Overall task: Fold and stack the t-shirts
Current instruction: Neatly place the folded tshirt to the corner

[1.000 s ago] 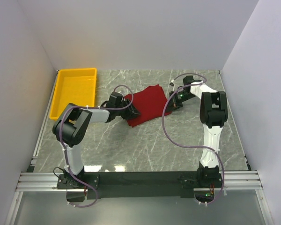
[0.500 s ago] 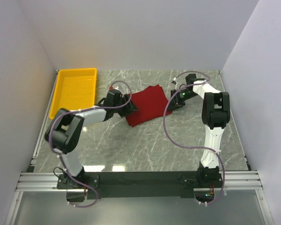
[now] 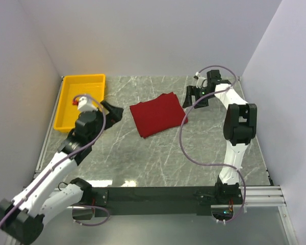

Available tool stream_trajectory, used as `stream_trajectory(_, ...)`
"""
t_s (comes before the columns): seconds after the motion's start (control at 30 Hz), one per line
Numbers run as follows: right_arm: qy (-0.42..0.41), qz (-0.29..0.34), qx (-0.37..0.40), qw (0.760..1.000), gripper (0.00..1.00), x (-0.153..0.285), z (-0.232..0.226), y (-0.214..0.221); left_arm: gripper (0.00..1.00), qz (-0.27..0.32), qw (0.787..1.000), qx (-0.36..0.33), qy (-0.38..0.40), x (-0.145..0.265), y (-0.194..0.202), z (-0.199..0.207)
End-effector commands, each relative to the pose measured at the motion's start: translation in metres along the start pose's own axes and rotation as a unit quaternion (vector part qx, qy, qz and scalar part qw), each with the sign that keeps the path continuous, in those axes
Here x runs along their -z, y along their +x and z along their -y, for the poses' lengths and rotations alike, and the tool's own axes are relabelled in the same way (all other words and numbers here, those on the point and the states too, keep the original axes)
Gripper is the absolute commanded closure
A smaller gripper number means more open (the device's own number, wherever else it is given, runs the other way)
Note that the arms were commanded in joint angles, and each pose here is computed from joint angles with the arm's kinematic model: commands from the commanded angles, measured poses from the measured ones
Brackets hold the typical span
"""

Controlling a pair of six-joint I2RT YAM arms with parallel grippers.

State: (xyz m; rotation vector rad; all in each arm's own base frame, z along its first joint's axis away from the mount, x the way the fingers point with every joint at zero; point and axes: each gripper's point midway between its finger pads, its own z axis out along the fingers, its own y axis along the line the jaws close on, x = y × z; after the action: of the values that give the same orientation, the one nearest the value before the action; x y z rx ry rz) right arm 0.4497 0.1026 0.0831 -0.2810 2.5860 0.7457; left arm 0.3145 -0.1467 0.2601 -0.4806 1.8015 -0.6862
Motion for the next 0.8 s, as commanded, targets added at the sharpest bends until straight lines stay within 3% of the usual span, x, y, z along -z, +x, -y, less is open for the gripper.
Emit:
stream_trajectory(0.0, 0.026, 0.007, -0.005, 1.000, 0.08, -0.022, -0.004, -0.021, 0.03, -0.024, 0.997, 0.030, -0.059, 0.020, 0.027, -0.043)
stream_trajectory(0.17, 0.033, -0.010, -0.005, 0.999, 0.07, -0.046, -0.008, -0.019, 0.04, -0.006, 0.995, 0.080, -0.054, 0.053, 0.031, -0.059)
stream_trajectory(0.37, 0.051, -0.039, -0.024, 0.998, 0.07, -0.058, -0.006, -0.008, 0.04, -0.004, 0.995, 0.087, -0.051, 0.066, 0.032, -0.064)
stream_trajectory(0.63, -0.008, -0.113, -0.023, 0.993, 0.23, -0.067, -0.038, 0.039, 0.04, -0.016, 0.996, 0.079, -0.046, 0.064, 0.033, -0.060)
stream_trajectory(0.77, 0.001, -0.111, -0.031, 0.993, 0.35, -0.065, -0.034, 0.044, 0.04, -0.017, 0.996, 0.080, -0.044, 0.064, 0.034, -0.059)
